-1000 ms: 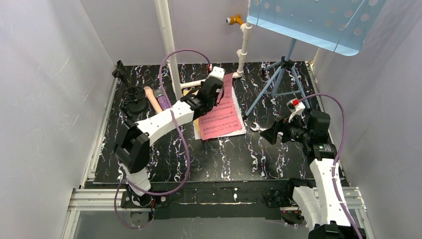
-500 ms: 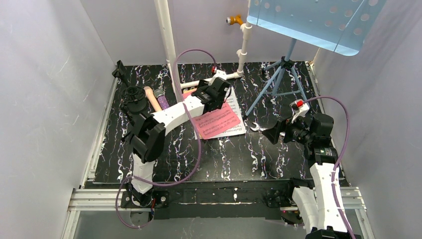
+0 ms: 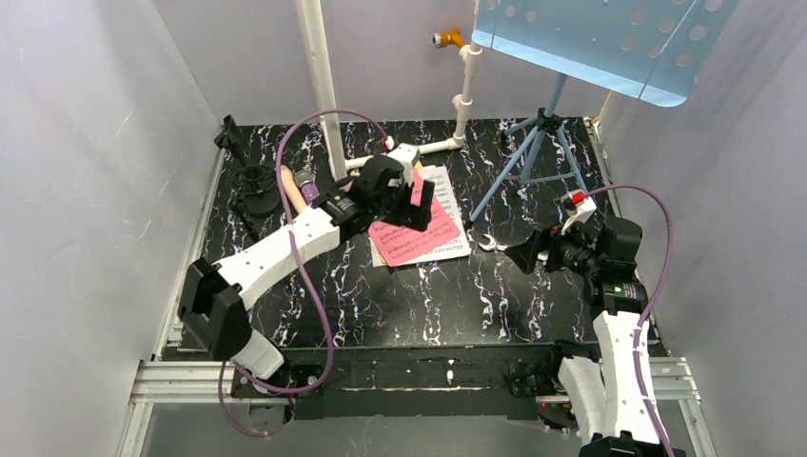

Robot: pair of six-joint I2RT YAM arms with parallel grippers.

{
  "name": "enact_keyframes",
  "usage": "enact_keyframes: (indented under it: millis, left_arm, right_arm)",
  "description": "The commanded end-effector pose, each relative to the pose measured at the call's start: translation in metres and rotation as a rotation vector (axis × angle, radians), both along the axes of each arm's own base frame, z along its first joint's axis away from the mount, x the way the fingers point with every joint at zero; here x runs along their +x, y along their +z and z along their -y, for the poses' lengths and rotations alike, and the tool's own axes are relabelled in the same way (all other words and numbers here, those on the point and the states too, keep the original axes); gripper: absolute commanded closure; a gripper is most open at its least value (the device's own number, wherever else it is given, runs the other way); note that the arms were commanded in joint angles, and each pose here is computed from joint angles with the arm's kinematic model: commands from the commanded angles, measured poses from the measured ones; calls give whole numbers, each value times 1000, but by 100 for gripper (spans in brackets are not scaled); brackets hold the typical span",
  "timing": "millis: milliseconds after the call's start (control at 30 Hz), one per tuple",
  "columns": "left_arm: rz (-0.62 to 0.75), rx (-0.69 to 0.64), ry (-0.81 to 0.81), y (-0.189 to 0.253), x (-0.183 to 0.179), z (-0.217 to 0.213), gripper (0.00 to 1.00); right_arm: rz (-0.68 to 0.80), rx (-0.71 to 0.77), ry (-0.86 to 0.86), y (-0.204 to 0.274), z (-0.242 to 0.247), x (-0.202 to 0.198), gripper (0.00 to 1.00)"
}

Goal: Pack up the instrument practice props
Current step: Pick up the music stand from the corner of the board.

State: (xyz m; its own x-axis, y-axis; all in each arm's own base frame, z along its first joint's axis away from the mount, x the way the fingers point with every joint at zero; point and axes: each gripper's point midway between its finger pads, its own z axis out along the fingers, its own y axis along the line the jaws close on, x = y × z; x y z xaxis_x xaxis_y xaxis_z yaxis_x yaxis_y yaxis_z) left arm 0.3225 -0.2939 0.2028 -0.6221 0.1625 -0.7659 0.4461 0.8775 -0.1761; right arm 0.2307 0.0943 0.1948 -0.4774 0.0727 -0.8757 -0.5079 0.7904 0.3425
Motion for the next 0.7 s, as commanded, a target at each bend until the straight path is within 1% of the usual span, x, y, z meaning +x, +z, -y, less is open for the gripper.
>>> enact_keyframes:
  millis: [0,133,300,533,667]
  left_arm:
    - [-75,-193,-245,13,-57,23,2]
    - [-68,-287,-309,25,-83,20,2]
    - [-75,-359,-334,26,-106,12,2]
    - [-94,-441,-301,9,-129,-4,2]
    - [-89,-496,-277,5,-137,-11,2]
  right_arm:
    - [74,-26,10,17,4,7,2]
    - [84,-49,10,22,8,11,2]
    - [92,-73,17,30,11,18,2]
    - [136,-116,85,35,9,25,2]
    - [165,-131,30,42,17,40,2]
